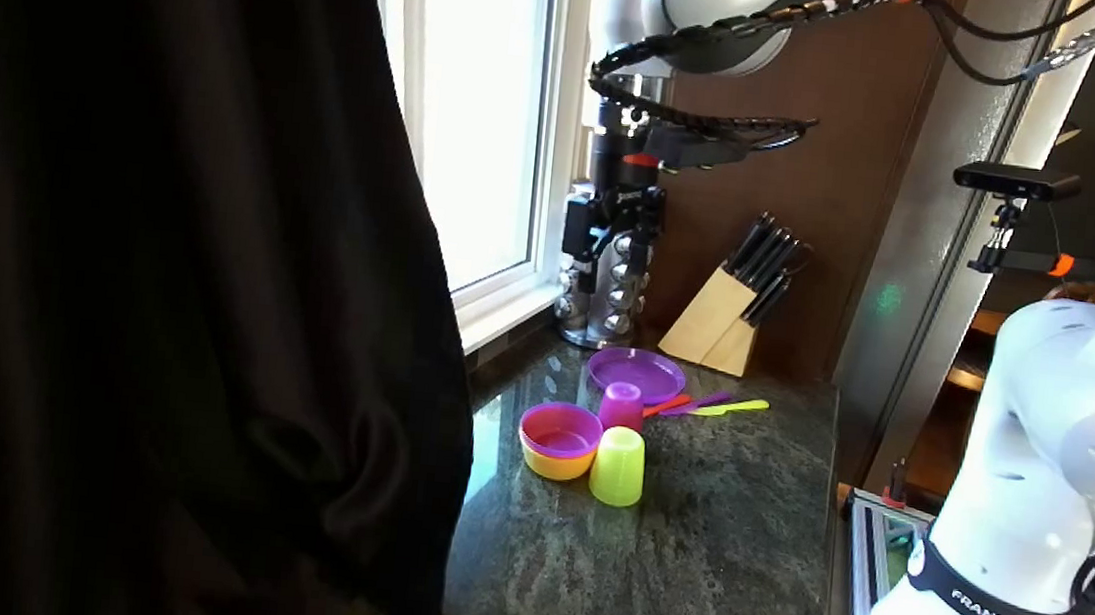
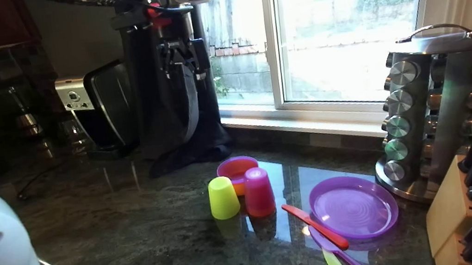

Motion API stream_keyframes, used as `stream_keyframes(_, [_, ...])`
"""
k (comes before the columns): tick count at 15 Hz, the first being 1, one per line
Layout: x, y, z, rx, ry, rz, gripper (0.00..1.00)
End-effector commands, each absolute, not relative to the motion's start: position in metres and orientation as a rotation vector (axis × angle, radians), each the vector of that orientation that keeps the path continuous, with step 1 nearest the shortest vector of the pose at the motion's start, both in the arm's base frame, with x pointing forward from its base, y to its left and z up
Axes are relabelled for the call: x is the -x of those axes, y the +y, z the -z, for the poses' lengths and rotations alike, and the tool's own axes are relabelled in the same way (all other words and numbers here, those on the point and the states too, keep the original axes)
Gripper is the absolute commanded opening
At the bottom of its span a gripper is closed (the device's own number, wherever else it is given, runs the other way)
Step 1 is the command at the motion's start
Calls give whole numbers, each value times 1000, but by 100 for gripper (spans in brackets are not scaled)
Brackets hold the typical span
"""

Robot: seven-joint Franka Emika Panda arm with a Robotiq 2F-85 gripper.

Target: Remove one bottle from the rack

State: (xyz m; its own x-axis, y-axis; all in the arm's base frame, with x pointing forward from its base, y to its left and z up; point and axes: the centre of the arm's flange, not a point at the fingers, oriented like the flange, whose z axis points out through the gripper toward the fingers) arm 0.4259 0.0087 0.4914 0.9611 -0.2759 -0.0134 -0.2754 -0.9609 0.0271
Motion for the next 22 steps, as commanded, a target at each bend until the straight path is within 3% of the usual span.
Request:
stream_keyframes(1, [-370, -65, -489, -3019, -685, -130, 100])
stream_keyframes(6, [-337, -161, -504, -2832, -670, -357, 100])
stream_keyframes(9, [-346, -205, -518, -2813, -677, -517, 100])
stream_keyframes(19, [-342, -201, -523, -2816, -688, -505, 100])
stream_keyframes(22, [-367, -220, -523, -2820, -776, -677, 100])
